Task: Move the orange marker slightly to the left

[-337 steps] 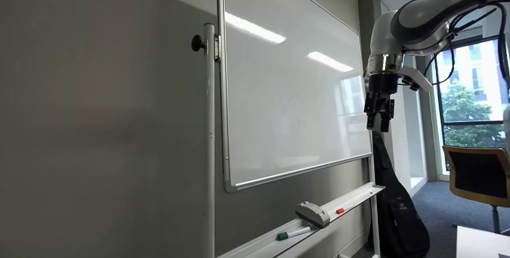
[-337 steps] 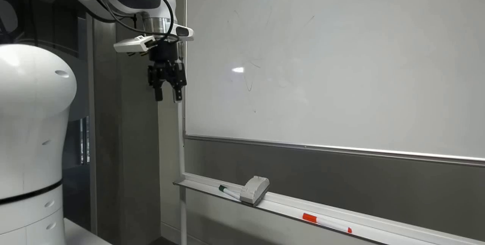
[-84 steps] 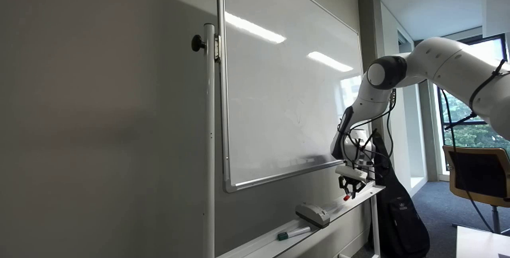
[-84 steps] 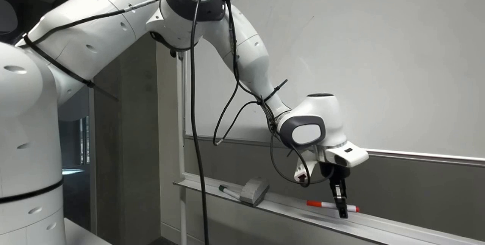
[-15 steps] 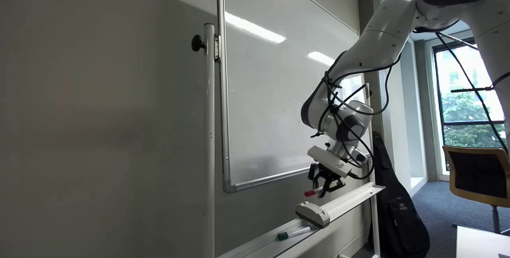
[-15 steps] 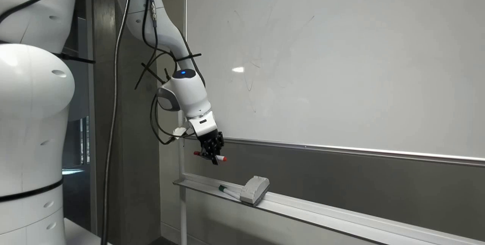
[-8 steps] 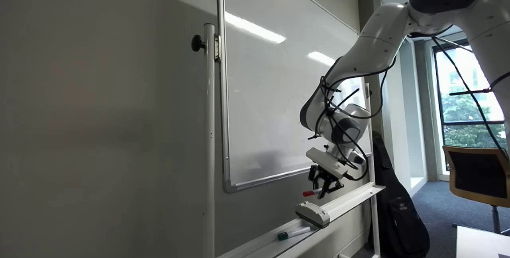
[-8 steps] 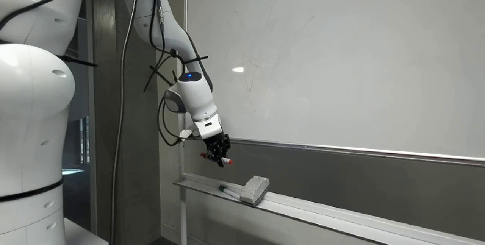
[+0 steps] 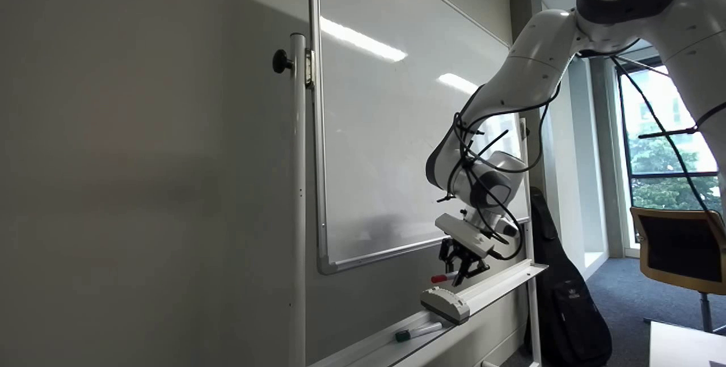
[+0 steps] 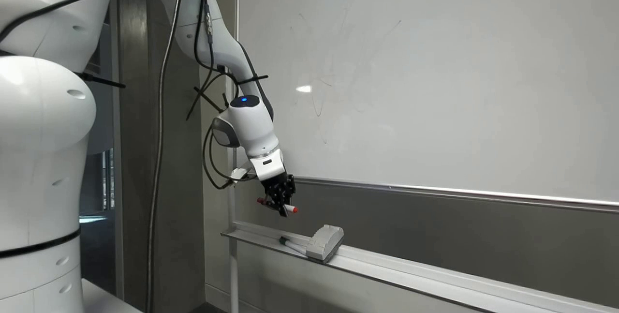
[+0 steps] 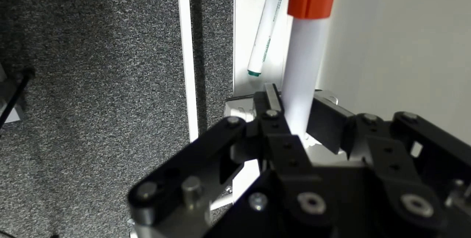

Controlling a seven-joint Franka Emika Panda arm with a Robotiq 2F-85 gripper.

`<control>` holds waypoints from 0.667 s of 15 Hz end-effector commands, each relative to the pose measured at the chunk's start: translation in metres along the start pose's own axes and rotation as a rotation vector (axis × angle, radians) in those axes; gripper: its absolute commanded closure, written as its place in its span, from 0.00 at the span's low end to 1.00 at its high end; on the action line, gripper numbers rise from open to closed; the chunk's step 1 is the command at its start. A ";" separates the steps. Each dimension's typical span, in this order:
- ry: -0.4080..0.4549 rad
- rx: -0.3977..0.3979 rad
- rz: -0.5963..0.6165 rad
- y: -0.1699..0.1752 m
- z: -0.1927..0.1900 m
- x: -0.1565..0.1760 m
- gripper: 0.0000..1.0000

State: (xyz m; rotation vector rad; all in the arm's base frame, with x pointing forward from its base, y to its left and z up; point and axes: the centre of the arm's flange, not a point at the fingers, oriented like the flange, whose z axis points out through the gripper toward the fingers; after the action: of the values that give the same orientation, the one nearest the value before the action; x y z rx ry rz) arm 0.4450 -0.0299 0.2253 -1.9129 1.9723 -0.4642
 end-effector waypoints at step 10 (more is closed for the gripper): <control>0.027 0.019 0.021 -0.005 0.006 0.004 0.95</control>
State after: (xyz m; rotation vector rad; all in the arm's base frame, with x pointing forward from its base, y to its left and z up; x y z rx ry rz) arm 0.4456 -0.0334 0.2257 -1.9068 1.9788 -0.4693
